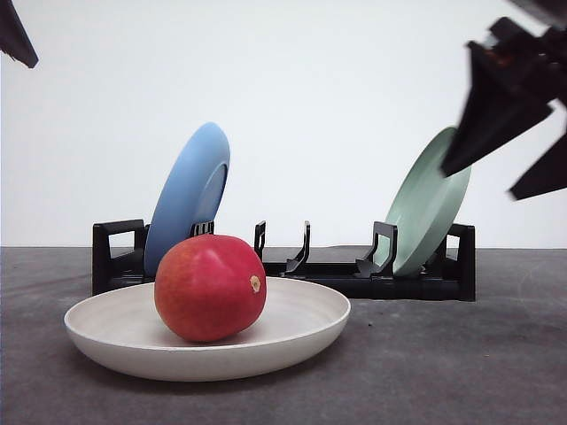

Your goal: Place pomegranate in white plate

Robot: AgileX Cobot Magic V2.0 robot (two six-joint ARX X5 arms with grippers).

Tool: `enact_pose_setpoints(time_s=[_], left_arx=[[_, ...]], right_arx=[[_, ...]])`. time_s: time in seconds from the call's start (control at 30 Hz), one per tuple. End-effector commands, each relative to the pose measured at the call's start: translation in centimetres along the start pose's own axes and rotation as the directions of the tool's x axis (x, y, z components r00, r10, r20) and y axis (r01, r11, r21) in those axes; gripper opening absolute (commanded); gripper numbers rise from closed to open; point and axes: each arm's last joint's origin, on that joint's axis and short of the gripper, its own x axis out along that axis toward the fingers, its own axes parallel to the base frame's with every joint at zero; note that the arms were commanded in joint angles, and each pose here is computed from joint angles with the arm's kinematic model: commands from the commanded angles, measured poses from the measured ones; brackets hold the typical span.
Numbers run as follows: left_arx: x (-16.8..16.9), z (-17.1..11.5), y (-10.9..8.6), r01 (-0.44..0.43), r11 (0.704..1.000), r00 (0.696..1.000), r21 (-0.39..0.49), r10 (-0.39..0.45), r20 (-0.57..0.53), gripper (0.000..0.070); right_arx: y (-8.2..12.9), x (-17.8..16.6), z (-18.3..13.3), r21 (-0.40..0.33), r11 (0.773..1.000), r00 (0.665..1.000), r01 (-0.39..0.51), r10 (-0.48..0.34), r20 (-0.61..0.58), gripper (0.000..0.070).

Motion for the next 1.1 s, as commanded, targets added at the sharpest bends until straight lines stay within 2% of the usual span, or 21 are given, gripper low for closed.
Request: enact_pose_setpoints(time_s=[0.0, 0.1, 0.13, 0.17, 0.2, 0.23, 0.27, 0.33, 0.87, 0.93, 1.07], left_arx=[[0.0, 0.3, -0.1, 0.007, 1.000, 1.000, -0.009, -0.007, 0.010, 0.0430], [0.0, 0.1, -0.1, 0.005, 1.000, 1.000, -0.009, -0.005, -0.009, 0.0430], [-0.1, -0.1, 0.0, 0.003, 1.000, 1.000, -0.010, -0.004, -0.022, 0.0407], [-0.2, -0.2, 0.0, 0.002, 1.000, 0.999, -0.010, -0.002, -0.033, 0.0351], [-0.2, -0.2, 0.0, 0.001, 1.000, 0.999, -0.009, -0.002, -0.036, 0.0134], [-0.2, -0.3, 0.0, 0.001, 1.000, 0.999, -0.009, -0.002, -0.037, 0.0010], [-0.2, -0.2, 0.0, 0.002, 1.000, 0.999, -0.011, -0.002, -0.034, 0.0035], [-0.2, -0.2, 0.0, 0.002, 1.000, 1.000, -0.011, -0.002, -0.029, 0.0025], [-0.2, -0.4, 0.3, -0.016, 1.000, 1.000, -0.005, 0.016, -0.011, 0.0026], [0.1, -1.2, 0.9, -0.040, 0.999, 0.999, 0.022, 0.040, 0.032, 0.0026], [0.7, -4.0, 2.4, -0.104, 0.994, 0.983, -0.019, 0.105, 0.148, 0.0026]], right_arx=[[-0.4, 0.0, 0.3, -0.004, 1.000, 1.000, 0.016, -0.016, 0.016, 0.0533], [-0.7, -0.1, 0.4, 0.007, 0.999, 0.999, 0.031, -0.031, 0.029, 0.0533], [-0.8, -0.1, 0.4, 0.008, 0.999, 0.999, 0.032, -0.032, 0.027, 0.0510], [-0.8, -0.2, 0.3, 0.009, 0.999, 0.999, 0.033, -0.034, 0.024, 0.0454], [-0.8, -0.2, 0.3, 0.010, 0.999, 0.999, 0.045, -0.045, 0.023, 0.0225], [-0.8, -0.2, 0.3, 0.010, 0.998, 0.998, 0.057, -0.057, 0.024, 0.0062], [-0.8, -0.2, 0.3, 0.010, 0.998, 0.997, 0.066, -0.066, 0.026, 0.0008], [-0.8, -0.2, 0.4, 0.008, 0.998, 0.997, 0.069, -0.069, 0.032, 0.0041], [-0.8, -0.2, 0.4, 0.008, 0.997, 0.996, 0.076, -0.076, 0.035, 0.0040], [-0.8, -0.2, 0.4, 0.008, 0.997, 0.996, 0.076, -0.076, 0.035, 0.0040], [-0.8, -0.2, 0.4, 0.008, 0.997, 0.996, 0.076, -0.076, 0.035, 0.0040]])
